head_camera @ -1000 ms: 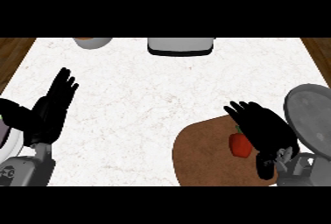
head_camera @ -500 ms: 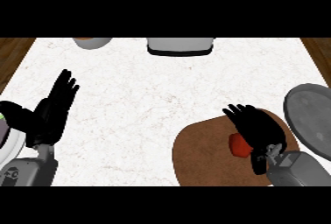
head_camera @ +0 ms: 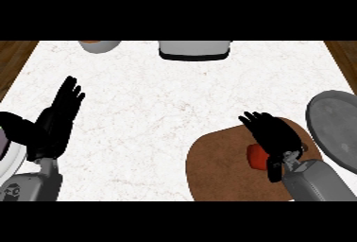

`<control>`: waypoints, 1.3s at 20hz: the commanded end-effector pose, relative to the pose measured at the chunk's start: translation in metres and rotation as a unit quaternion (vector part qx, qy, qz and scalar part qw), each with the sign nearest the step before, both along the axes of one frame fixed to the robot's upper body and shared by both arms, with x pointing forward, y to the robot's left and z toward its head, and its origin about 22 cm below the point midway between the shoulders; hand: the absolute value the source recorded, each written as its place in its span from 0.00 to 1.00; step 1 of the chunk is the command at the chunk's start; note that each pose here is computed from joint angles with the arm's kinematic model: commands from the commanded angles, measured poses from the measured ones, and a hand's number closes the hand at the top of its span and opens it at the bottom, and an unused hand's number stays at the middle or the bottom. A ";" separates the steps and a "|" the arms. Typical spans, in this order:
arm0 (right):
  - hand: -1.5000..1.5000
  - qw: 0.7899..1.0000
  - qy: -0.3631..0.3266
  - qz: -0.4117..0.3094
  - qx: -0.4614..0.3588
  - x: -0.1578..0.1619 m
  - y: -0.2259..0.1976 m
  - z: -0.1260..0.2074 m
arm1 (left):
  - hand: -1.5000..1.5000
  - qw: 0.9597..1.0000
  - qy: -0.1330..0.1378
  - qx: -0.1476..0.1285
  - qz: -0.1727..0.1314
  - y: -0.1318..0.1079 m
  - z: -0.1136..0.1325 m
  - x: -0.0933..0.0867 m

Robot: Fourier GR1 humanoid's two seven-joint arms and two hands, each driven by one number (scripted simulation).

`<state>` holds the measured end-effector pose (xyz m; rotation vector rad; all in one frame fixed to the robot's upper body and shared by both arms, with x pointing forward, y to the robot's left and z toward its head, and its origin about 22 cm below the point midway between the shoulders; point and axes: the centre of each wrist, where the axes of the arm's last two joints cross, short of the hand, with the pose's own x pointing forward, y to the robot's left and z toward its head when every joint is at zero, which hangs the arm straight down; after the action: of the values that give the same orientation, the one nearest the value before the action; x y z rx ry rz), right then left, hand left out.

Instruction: Pick the bell pepper from the cutting board and place it in the pan

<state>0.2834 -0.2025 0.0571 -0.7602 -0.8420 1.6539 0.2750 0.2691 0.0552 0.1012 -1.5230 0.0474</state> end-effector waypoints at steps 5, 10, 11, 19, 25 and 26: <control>0.00 0.999 0.034 -0.003 0.008 0.008 -0.017 -0.045 | 0.50 1.000 0.006 0.001 -0.002 -0.007 0.011 0.014; 1.00 0.998 0.007 0.051 0.030 0.011 0.011 -0.035 | 0.50 1.000 0.000 -0.001 -0.001 -0.011 -0.003 -0.010; 1.00 0.998 -0.001 0.054 0.030 0.021 0.011 -0.044 | 0.50 1.000 0.003 0.000 -0.003 0.006 0.015 0.013; 1.00 0.997 -0.004 0.047 0.063 0.019 -0.006 -0.041 | 0.50 1.000 -0.003 0.003 0.003 -0.002 0.005 0.009; 1.00 0.992 -0.009 0.045 0.121 -0.065 -0.021 -0.050 | 0.50 1.000 -0.001 0.015 0.017 0.006 0.002 0.006; 1.00 0.990 -0.021 0.039 0.134 -0.078 -0.034 -0.039 | 0.50 1.000 0.004 0.002 0.020 0.018 0.002 -0.002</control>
<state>0.2547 -0.2166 0.0186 -0.6510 -1.0708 1.6154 0.2781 0.2766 0.0577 0.1221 -1.5173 0.0558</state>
